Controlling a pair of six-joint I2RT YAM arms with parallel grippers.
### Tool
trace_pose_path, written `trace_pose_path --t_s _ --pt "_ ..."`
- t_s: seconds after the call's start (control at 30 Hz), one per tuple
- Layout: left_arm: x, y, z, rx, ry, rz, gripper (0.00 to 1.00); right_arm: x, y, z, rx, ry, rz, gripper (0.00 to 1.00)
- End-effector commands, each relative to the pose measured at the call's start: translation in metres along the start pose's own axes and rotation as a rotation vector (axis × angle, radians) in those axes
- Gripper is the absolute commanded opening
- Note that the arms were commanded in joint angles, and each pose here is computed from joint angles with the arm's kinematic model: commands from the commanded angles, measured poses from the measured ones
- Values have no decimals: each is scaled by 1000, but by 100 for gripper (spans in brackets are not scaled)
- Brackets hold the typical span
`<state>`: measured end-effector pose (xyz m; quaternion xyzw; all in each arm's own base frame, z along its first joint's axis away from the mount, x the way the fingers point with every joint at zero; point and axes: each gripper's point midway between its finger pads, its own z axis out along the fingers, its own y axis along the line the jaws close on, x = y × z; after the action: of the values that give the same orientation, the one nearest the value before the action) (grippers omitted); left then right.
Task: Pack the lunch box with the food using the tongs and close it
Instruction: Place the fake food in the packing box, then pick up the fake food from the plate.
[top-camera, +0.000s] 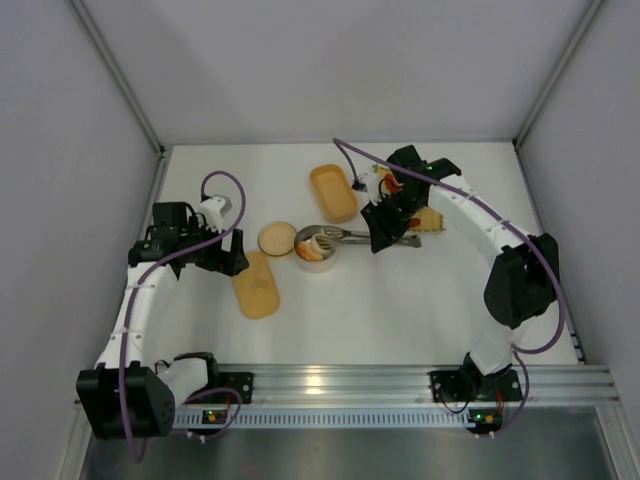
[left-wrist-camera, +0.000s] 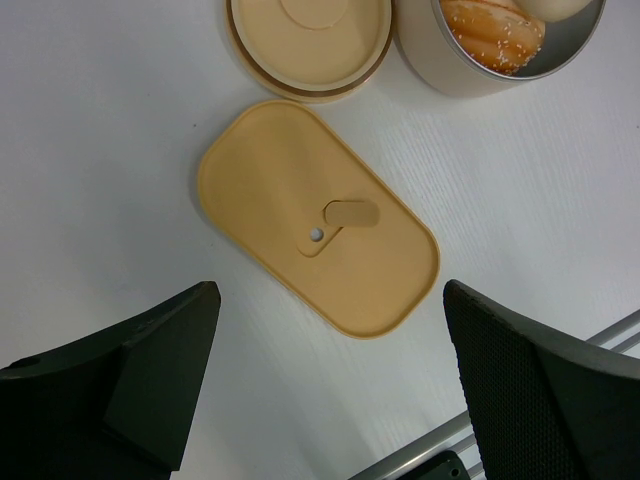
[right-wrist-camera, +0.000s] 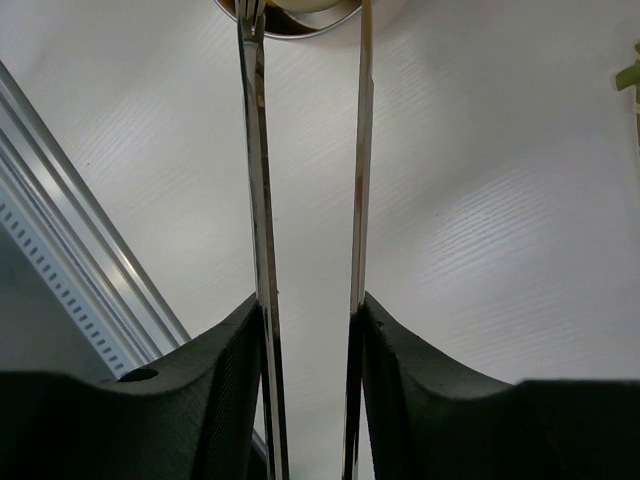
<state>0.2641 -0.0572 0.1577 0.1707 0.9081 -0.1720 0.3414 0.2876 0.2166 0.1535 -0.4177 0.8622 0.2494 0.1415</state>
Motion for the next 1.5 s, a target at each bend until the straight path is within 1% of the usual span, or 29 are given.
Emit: trace_pose_path --t_s 0.0,0.03,0.1,0.17,0.27,0.43,0.57,0.77,0.87,0.97,1.07,1.2,1.33,1.47 --pt "-6 1 0 -7 -29 21 98 -21 -8 -4 3 -77 -19 39" --pt "-6 2 0 -6 -29 20 98 -20 -8 -4 1 -76 -16 41" --pt "-6 2 0 -7 -29 21 98 -19 -8 -3 -2 -72 -11 48" --pt "-5 2 0 -9 -27 19 98 -20 -8 -3 -1 -74 -13 51" --pt "-5 2 1 -7 -26 20 98 -22 -8 -4 -2 -79 -14 53" --pt "-5 2 1 -9 -25 20 98 -27 -6 -10 2 -95 -19 52" --pt "-6 3 0 -13 -27 24 98 -31 -4 -16 8 -109 -25 50" --pt "-11 1 -4 -9 -40 33 98 -47 -1 -41 56 -177 -43 48" --pt "-13 0 -6 -8 -44 41 98 -53 -6 -61 89 -226 -31 47" --pt "-14 -1 -9 -9 -47 47 98 -52 -22 -81 134 -266 5 46" --pt "-17 -1 -11 -13 -57 54 98 -44 -50 -100 195 -290 64 45" --pt "-20 -3 -11 -6 -64 53 98 -25 -104 -128 324 -324 176 43" --pt "-20 -2 -8 4 -60 46 98 -16 -141 -136 462 -295 203 43" --pt "-19 -1 -6 5 -54 42 98 -16 -170 -126 515 -259 246 43"
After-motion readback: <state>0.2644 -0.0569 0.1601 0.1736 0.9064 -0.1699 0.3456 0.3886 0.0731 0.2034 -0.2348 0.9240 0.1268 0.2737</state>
